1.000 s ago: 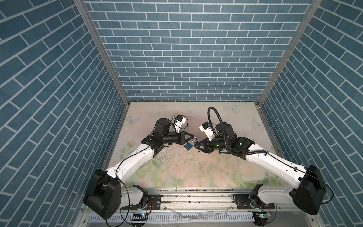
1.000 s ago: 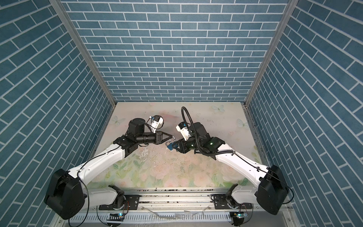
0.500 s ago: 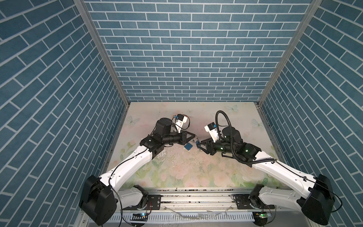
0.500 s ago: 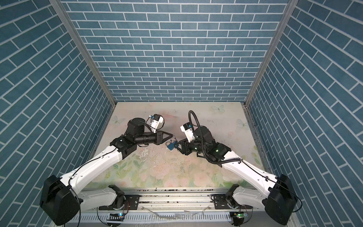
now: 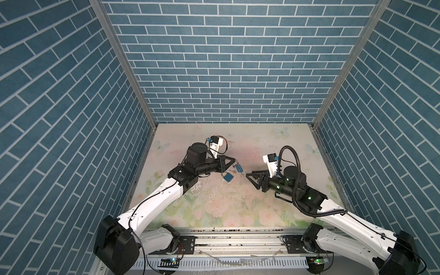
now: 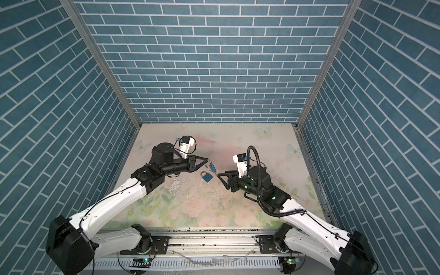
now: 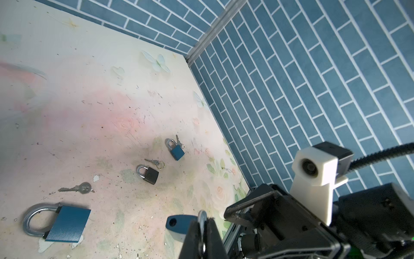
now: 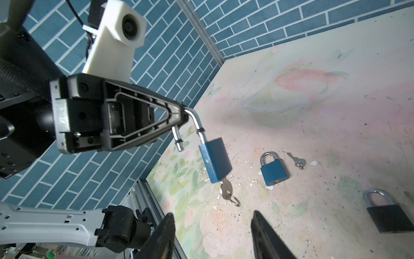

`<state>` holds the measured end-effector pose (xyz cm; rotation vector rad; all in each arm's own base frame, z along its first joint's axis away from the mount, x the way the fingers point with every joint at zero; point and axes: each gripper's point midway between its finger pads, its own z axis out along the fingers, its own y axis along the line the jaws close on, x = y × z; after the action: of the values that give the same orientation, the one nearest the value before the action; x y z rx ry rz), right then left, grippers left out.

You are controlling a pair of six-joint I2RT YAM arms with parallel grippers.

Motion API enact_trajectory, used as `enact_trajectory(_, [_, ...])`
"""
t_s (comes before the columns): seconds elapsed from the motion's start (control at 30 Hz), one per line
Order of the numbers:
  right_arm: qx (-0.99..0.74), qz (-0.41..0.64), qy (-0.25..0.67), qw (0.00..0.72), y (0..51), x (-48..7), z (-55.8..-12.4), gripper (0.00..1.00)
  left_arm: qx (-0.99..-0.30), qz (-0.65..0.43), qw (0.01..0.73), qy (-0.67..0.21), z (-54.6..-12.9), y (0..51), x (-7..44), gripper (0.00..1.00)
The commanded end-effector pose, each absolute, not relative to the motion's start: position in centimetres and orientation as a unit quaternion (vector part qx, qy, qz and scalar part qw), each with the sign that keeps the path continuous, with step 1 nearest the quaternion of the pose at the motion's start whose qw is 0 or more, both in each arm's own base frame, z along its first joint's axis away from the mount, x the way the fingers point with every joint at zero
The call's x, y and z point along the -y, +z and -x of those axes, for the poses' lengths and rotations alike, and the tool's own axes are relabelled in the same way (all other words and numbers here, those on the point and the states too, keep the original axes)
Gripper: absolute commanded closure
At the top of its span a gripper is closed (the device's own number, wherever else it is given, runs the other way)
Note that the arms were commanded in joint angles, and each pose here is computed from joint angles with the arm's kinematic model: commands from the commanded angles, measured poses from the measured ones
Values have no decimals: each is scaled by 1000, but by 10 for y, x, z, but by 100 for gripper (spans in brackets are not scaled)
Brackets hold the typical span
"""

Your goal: Lock with the key

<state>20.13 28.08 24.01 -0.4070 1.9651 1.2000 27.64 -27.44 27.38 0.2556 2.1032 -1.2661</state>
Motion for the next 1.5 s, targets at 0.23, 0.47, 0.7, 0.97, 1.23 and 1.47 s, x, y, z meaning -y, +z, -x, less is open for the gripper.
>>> enact_trajectory(0.23, [-695,237,446,511,265,-302,-195,46,-783,11,386,-488,-277,336,245,100])
enact_trajectory(0.47, [-650,251,405,592,277,-305,-208,48,-783,56,366,-500,-275,335,241,100])
enact_trajectory(0.7, [-627,273,391,617,283,-322,-216,52,-781,61,362,-505,-274,336,241,100])
enact_trajectory(0.97, [-626,276,370,629,288,-334,-229,55,-782,63,355,-508,-273,335,242,100])
enact_trajectory(1.23, [-623,289,370,625,293,-344,-232,60,-780,60,358,-510,-272,339,242,100])
enact_trajectory(1.47, [-628,297,371,616,291,-350,-233,66,-778,60,358,-512,-272,340,242,100])
